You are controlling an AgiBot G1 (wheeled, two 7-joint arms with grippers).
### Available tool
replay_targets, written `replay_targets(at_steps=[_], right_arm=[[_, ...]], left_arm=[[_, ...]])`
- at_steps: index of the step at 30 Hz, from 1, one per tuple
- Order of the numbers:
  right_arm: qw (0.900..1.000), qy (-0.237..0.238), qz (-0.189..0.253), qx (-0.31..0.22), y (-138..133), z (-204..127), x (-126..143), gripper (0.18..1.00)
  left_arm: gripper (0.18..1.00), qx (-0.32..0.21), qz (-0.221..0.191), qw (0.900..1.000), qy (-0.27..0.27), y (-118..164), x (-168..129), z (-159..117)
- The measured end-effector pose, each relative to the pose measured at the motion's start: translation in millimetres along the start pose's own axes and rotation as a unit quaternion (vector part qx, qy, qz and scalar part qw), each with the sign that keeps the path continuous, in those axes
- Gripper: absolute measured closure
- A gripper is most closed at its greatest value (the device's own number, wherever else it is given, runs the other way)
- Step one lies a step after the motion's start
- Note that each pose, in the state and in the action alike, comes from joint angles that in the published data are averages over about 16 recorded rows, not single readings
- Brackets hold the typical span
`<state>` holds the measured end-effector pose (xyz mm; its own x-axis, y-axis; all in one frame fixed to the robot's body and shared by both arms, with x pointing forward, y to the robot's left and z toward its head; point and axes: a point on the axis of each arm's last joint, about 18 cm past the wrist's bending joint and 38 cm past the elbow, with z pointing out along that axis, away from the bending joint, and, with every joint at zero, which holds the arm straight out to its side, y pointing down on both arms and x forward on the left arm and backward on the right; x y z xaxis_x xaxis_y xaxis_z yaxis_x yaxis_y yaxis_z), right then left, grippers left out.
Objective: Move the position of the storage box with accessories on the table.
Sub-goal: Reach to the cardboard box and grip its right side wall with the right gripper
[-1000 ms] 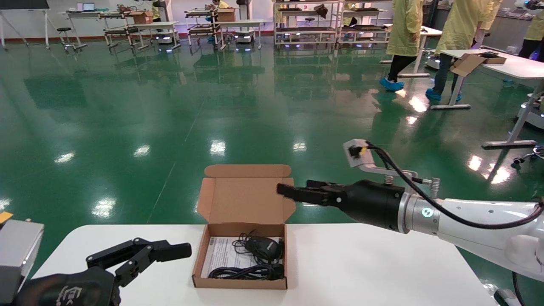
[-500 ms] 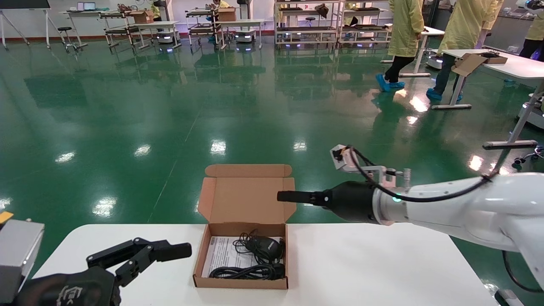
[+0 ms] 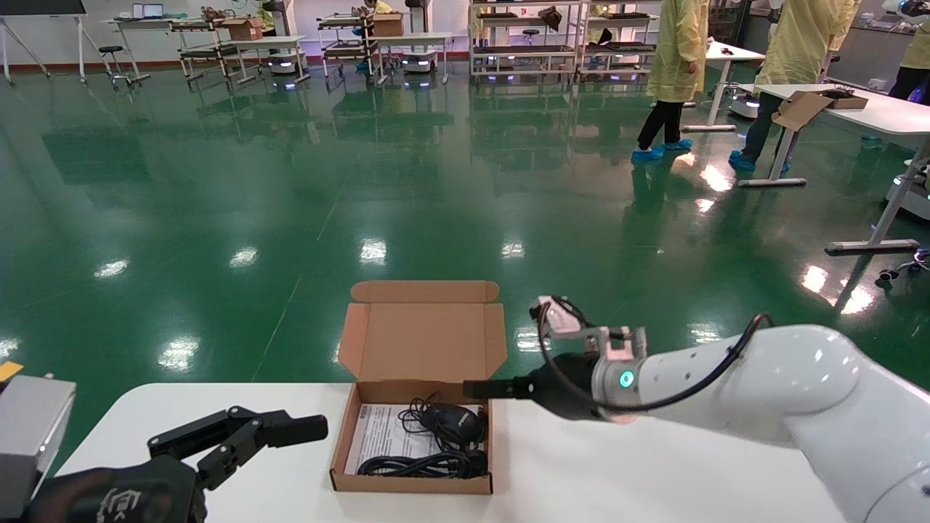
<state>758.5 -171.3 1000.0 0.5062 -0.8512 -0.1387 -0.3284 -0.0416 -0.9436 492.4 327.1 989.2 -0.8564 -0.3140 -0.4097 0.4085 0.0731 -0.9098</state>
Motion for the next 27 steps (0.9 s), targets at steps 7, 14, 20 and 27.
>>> replay_targets(at_steps=[7,14,20,27], right_arm=[[1.000,0.014,0.002,-0.011,20.6,16.1,-6.6,0.179],[0.999,0.031,0.008,-0.016,34.7,25.5,-6.5,0.179],[0.999,0.045,0.016,-0.018,43.5,29.6,-1.5,0.179],[0.998,0.054,0.026,-0.019,51.8,32.6,3.9,0.179]], left_arm=[[0.184,0.000,0.000,1.0000,0.000,0.0,0.0,0.0],[0.184,0.000,0.000,1.0000,0.000,0.0,0.0,0.0],[0.184,0.000,0.000,1.0000,0.000,0.0,0.0,0.0],[0.184,0.000,0.000,1.0000,0.000,0.0,0.0,0.0]])
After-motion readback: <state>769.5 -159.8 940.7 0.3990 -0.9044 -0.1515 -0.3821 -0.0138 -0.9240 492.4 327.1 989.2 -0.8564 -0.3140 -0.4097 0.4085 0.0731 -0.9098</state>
